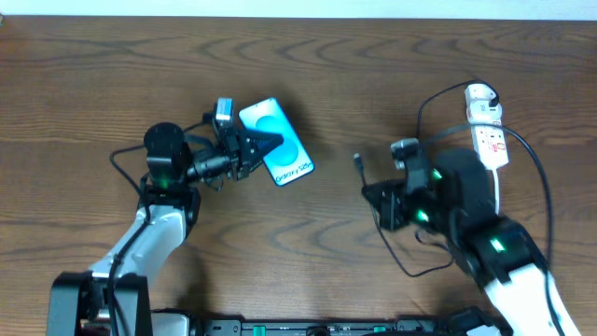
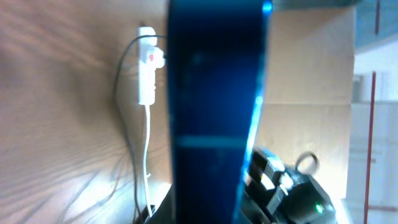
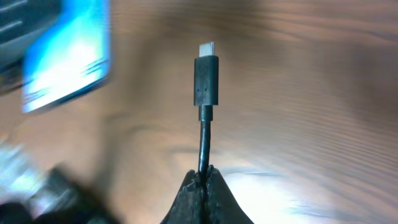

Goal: Plug charger to phone and switch on socket
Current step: 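Grasp the black USB-C cable end with the right gripper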

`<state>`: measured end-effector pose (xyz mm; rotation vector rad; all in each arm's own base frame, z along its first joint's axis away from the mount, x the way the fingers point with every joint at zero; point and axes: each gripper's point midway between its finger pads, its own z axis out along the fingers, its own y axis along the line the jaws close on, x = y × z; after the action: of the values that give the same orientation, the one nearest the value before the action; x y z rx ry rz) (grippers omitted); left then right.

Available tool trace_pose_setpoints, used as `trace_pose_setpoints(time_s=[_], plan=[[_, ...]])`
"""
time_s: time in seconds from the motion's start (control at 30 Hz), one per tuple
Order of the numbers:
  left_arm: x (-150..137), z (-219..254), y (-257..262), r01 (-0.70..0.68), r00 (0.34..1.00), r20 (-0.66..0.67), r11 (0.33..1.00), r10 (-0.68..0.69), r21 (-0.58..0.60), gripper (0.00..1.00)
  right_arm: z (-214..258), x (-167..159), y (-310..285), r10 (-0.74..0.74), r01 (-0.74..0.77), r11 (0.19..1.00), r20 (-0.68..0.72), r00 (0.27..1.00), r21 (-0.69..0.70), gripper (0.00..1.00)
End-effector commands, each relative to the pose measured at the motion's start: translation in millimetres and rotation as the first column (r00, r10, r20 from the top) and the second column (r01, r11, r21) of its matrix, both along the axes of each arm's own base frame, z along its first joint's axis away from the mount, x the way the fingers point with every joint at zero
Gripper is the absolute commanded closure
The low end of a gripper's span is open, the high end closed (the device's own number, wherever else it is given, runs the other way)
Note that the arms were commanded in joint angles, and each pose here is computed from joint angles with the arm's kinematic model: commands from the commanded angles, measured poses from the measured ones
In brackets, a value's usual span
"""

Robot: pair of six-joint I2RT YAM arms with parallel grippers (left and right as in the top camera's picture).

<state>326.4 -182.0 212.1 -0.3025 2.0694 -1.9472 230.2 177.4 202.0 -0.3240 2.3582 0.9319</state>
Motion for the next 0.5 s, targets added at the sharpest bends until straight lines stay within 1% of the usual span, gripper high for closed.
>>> trace_pose_setpoints(time_s=[0.0,0.07,0.2,0.4,0.47], plan=[[-2.6,24.0,-13.6,0.079,0.994,0.074,0.997,-0.078,-0.021,0.93,35.0,-45.1,21.2,0.242,-0.254,0.959,0.103,0.965,0.122,0.99],[-4.4,26.0,-19.1,0.095,0.993,0.077,0.995,-0.093,-0.029,0.93,39.7,-53.5,18.0,0.242,-0.256,0.959,0.116,0.963,0.124,0.99],[-7.7,26.4,-25.9,0.111,0.991,0.078,0.993,-0.109,-0.03,0.93,39.1,-63.0,17.6,0.26,-0.271,0.953,0.093,0.961,0.137,0.99],[-3.1,26.6,-33.2,0.073,0.997,0.029,0.996,-0.072,-0.05,0.93,23.1,-58.2,19.3,0.261,-0.261,0.957,0.02,0.965,0.129,0.99],[-4.3,26.7,-37.5,0.076,0.997,0.021,0.996,-0.075,-0.053,0.92,16.1,-53.6,21.0,0.25,-0.244,0.96,-0.026,0.968,0.134,0.99]])
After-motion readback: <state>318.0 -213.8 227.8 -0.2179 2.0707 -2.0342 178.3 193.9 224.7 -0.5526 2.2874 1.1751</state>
